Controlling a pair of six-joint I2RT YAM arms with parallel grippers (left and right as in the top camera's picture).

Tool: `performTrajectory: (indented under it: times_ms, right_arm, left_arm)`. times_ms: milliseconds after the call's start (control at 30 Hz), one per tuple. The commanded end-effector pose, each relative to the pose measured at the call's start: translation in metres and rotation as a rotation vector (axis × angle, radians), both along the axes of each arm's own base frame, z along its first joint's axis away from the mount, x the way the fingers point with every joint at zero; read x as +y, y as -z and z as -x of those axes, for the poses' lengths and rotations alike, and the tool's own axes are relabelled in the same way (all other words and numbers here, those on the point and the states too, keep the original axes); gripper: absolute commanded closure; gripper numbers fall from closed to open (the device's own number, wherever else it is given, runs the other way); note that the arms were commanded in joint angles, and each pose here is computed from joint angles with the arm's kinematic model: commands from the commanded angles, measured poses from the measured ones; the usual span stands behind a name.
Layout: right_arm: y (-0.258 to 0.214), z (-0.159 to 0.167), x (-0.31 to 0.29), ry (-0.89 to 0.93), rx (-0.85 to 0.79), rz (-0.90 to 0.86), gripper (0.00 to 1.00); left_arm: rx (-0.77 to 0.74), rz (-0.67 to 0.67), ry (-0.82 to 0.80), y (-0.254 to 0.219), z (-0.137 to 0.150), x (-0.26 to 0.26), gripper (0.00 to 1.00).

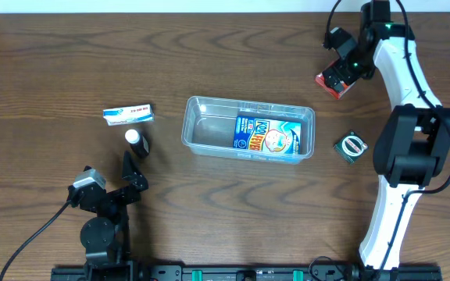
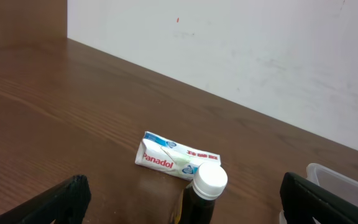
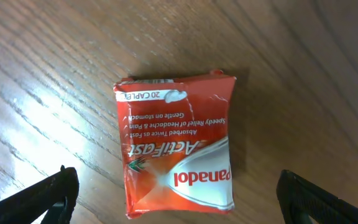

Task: Pack container
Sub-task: 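Grasp the red ActiFast box with the right gripper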

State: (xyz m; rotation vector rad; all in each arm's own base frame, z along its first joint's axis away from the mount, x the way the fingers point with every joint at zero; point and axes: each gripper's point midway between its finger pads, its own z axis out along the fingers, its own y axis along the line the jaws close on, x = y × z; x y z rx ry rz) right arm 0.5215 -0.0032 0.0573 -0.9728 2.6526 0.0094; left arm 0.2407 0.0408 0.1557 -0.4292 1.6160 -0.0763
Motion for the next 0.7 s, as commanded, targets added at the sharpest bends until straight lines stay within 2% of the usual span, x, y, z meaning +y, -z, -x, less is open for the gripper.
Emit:
performTrajectory:
  times_ms: [0, 567, 667]
  right_arm:
    - [0.015, 0.002, 0.003, -0.086, 0.018, -0.022, 0.01]
    - [0.046, 0.004, 0.01, -0.102, 0.061, -0.068, 0.01]
    - [0.046, 0.004, 0.01, -0.09, 0.064, -0.071, 0.1]
  left_arm:
    - [0.059, -0.013, -0.012, 0.019, 0.001, 0.003, 0.02]
    - [0.059, -0.013, -0.012, 0.019, 0.001, 0.003, 0.02]
    - [0.059, -0.013, -0.012, 0.019, 0.001, 0.003, 0.02]
